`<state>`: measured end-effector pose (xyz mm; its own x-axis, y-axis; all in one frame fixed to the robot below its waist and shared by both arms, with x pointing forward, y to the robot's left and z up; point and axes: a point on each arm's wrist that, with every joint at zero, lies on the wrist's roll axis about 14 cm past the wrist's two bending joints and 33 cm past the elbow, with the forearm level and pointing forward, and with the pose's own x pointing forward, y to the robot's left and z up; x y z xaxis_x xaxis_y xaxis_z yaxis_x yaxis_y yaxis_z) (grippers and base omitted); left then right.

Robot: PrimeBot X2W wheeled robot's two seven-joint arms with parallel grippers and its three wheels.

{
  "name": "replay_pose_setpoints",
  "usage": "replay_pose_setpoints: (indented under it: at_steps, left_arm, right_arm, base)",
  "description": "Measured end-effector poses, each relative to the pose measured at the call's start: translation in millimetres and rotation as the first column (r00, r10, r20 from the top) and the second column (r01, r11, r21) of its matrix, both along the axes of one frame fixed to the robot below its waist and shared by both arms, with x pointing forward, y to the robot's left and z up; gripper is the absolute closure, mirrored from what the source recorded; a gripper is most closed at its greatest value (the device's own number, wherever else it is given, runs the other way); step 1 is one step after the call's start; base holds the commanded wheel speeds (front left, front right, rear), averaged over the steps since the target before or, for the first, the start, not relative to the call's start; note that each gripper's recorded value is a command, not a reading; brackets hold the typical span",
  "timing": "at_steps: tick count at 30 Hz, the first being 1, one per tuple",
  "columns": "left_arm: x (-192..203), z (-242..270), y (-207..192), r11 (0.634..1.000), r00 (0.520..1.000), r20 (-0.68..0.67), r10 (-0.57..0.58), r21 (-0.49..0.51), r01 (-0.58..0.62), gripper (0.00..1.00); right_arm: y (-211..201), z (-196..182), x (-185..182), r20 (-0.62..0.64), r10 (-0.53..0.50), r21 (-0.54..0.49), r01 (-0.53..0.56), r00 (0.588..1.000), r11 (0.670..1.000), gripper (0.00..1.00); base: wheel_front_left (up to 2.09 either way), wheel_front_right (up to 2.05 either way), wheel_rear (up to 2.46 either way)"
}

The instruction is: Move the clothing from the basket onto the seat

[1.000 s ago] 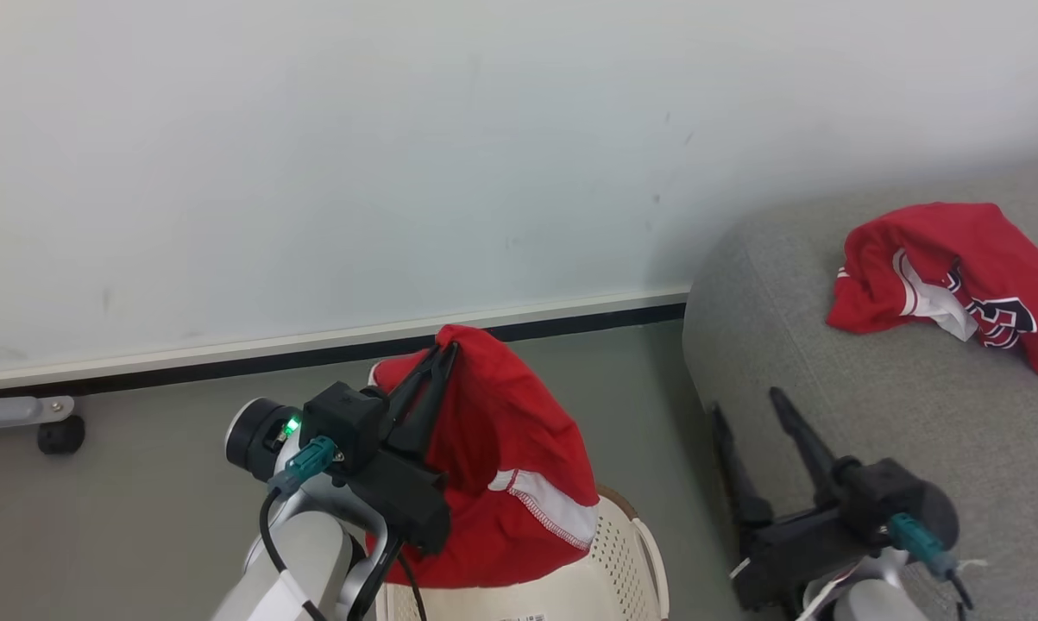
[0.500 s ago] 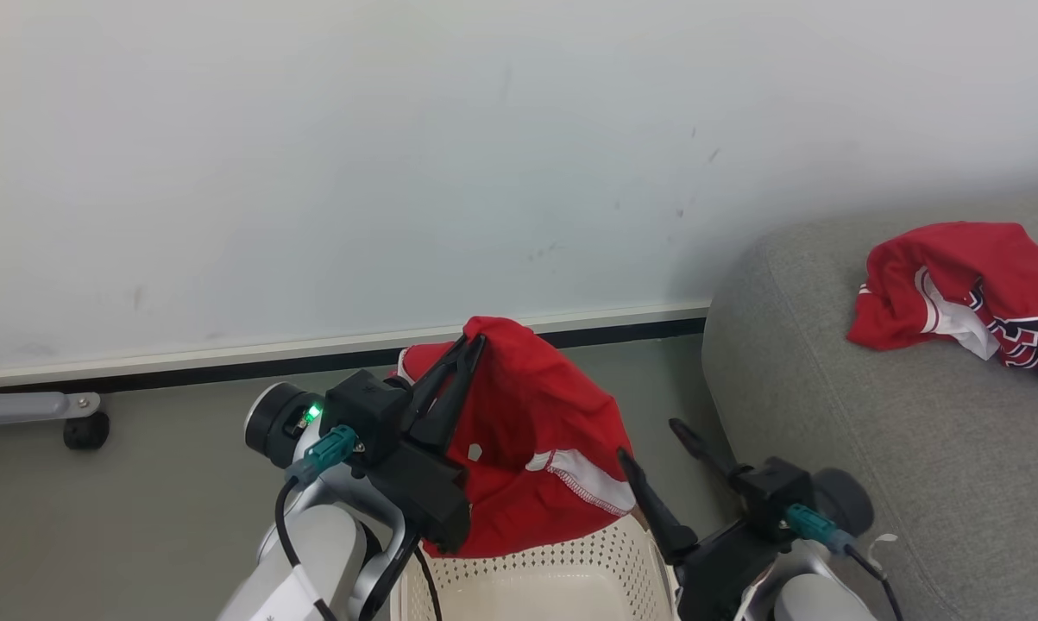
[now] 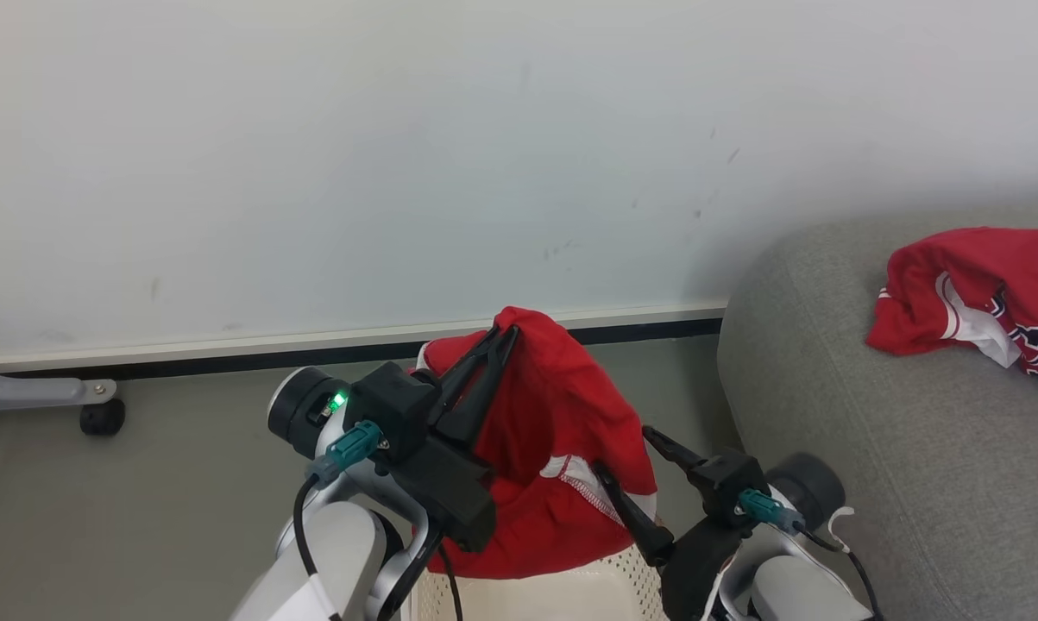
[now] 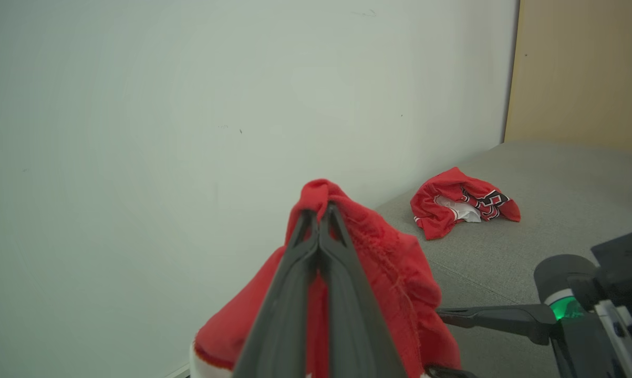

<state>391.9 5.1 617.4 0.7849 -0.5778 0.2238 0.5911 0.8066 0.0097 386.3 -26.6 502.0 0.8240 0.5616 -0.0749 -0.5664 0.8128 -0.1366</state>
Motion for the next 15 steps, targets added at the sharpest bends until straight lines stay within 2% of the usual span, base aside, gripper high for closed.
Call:
replay_pose_setpoints:
  at_steps: [7,8,9,10,11,12,15]
  left_arm:
    - [-2,4,1,1.0,1.0,0.001,-0.002,-0.003,0.002,1.0]
    - [-2,3,1,1.0,1.0,-0.001,-0.001,-0.002,0.001,1.0]
    - [-2,3,1,1.0,1.0,-0.002,-0.001,-0.002,0.001,1.0]
    - [-2,3,1,1.0,1.0,-0.002,-0.001,-0.002,0.001,1.0]
    - [-2,3,1,1.0,1.0,-0.003,-0.002,-0.002,0.001,1.0]
    - [-2,3,1,1.0,1.0,-0.004,-0.002,-0.003,0.002,1.0]
    - [-2,2,1,1.0,1.0,-0.012,-0.002,-0.005,0.002,1.0]
  right_arm:
    - [24,3,4,0.018,0.095,-0.065,-0.093,0.995,0.994,0.0]
    - [26,2,5,0.016,0.103,-0.073,-0.102,0.995,0.992,0.05]
    - [27,1,5,0.013,0.108,-0.08,-0.107,0.994,0.991,0.33]
    - [28,-1,5,0.007,0.112,-0.082,-0.111,0.994,0.99,0.65]
    - [29,-1,5,0.001,0.115,-0.078,-0.115,0.993,0.99,0.8]
    - [30,-1,5,-0.002,0.117,-0.072,-0.116,0.993,0.991,1.0]
    - [32,-5,3,-0.014,0.124,-0.071,-0.125,0.992,0.99,1.0]
  base:
    - [0.0,0.0,0.0]
    - [0.0,0.0,0.0]
    - [0.0,0.0,0.0]
    - [0.0,0.0,0.0]
    - [0.0,0.0,0.0]
    - [0.0,0.0,0.0]
    - [0.0,0.0,0.0]
